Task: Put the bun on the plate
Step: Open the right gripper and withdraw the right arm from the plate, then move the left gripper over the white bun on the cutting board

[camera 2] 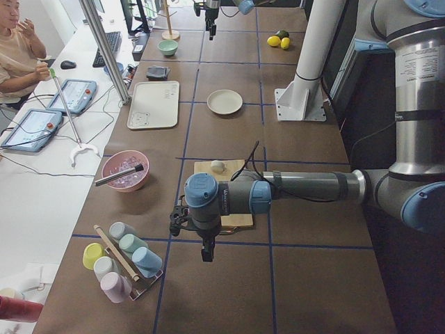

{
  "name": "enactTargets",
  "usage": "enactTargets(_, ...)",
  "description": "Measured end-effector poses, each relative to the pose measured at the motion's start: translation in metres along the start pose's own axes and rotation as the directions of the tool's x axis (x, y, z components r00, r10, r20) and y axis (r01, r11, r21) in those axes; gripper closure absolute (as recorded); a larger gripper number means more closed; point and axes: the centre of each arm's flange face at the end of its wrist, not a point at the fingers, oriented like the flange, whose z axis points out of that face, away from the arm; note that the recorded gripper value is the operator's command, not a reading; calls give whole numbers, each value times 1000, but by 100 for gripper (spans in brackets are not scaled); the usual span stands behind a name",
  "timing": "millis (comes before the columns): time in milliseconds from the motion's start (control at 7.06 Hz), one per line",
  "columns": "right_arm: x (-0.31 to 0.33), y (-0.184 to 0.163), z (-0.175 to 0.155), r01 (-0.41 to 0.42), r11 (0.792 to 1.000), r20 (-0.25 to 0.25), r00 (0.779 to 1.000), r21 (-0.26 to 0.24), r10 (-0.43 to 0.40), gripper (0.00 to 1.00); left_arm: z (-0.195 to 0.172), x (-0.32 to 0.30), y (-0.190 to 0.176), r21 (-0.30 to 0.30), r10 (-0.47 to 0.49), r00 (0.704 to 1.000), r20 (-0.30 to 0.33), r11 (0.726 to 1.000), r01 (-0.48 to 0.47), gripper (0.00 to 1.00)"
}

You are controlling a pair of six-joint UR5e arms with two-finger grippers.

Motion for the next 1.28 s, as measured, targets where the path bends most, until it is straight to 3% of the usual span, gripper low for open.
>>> enactTargets(283, 146, 44, 0, 41, 996, -16, 999, -85, -42, 0, -10, 7, -10, 23, 20, 1000, 13, 1000, -20, 0)
enactTargets(567, 261, 136, 3, -117, 980, -10, 993, -160, 117, 0, -22, 16, -20, 102, 90, 996, 24, 991, -92, 0)
enactTargets(850, 319, 213, 9, -271, 940, -35, 962, -207, 270, 0, -40, 34, -36, 255, 209, 977, 52, 943, -215, 0)
enactTargets(992, 330, 230, 11, -307, 926, -42, 951, -218, 305, 0, -48, 47, -45, 304, 196, 980, 41, 932, -199, 0)
enactTargets(1275, 333, 235, 10, -322, 921, -45, 946, -218, 320, 0, -31, 108, -61, 336, 155, 987, -37, 932, -134, 0)
